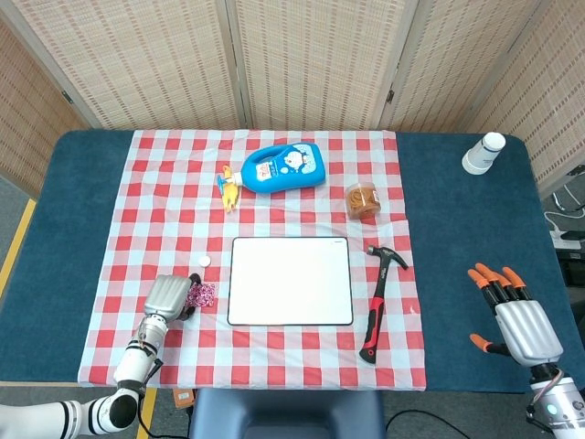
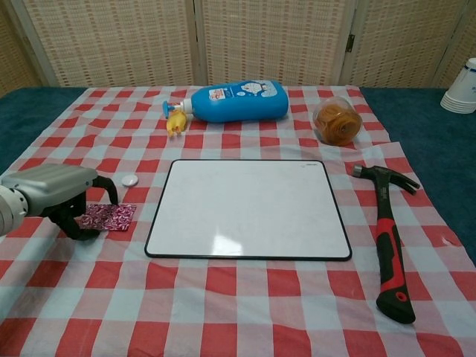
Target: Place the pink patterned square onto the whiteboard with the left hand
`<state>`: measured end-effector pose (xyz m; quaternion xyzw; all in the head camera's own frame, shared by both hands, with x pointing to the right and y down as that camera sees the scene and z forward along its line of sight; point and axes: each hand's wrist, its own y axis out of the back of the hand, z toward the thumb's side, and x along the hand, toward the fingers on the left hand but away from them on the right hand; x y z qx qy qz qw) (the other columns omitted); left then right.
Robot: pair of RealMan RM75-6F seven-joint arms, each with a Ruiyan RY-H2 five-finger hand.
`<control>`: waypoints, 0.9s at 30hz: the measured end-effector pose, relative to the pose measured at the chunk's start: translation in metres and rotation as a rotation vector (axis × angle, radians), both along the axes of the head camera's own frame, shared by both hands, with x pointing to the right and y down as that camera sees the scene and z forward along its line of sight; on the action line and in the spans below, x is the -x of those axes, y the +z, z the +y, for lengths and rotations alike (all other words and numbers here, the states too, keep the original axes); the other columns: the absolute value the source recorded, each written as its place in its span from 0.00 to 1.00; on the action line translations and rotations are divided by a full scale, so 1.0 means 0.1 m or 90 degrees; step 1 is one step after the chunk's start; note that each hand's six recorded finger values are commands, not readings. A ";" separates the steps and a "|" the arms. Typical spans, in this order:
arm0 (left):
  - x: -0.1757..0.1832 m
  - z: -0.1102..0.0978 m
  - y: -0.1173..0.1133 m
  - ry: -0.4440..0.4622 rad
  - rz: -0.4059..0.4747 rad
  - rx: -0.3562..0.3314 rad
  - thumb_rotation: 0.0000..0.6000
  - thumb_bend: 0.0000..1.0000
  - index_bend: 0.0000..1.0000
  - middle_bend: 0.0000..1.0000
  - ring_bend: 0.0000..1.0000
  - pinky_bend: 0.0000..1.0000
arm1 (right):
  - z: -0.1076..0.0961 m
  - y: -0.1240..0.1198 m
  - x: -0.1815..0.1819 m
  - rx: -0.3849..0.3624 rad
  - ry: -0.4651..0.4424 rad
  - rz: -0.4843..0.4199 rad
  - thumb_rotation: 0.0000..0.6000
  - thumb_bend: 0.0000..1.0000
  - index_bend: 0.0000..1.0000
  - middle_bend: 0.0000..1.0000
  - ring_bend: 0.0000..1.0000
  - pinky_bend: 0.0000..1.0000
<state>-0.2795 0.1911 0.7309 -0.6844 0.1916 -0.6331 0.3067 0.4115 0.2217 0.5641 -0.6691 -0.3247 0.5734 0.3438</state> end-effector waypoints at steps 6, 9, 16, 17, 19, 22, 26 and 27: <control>-0.09 -0.07 -0.10 0.007 0.016 -0.020 1.00 0.29 0.36 1.00 1.00 1.00 | 0.00 0.00 0.00 0.000 0.000 0.000 1.00 0.07 0.00 0.00 0.00 0.00; -0.19 -0.13 -0.18 0.020 0.023 -0.031 1.00 0.29 0.36 1.00 1.00 1.00 | 0.00 -0.01 0.00 -0.001 0.000 -0.001 1.00 0.07 0.00 0.00 0.00 0.00; -0.55 -0.25 -0.31 0.061 0.039 -0.044 1.00 0.29 0.36 1.00 1.00 1.00 | -0.01 -0.02 -0.01 -0.003 0.002 -0.002 1.00 0.07 0.00 0.00 0.00 0.00; -0.62 -0.26 -0.32 0.067 0.041 -0.045 1.00 0.29 0.36 1.00 1.00 1.00 | -0.01 -0.02 -0.01 -0.003 0.002 -0.003 1.00 0.07 0.00 0.00 0.00 0.00; -0.81 -0.28 -0.34 0.084 0.047 -0.044 1.00 0.29 0.36 1.00 1.00 1.00 | -0.01 -0.02 -0.01 -0.002 0.003 -0.003 1.00 0.07 0.00 0.00 0.00 0.00; -1.16 -0.29 -0.35 0.110 0.061 -0.041 1.00 0.29 0.36 1.00 1.00 1.00 | -0.01 -0.03 -0.02 -0.004 0.006 -0.006 1.00 0.07 0.00 0.00 0.00 0.00; -1.62 -0.33 -0.35 0.131 0.079 -0.045 1.00 0.29 0.36 1.00 1.00 1.00 | -0.02 -0.03 -0.04 -0.001 0.007 -0.010 1.00 0.07 0.00 0.00 0.00 0.00; -1.72 -0.35 -0.33 0.133 0.079 -0.047 1.00 0.29 0.36 1.00 1.00 1.00 | -0.02 -0.03 -0.04 0.001 0.008 -0.012 1.00 0.07 0.00 0.00 0.00 0.00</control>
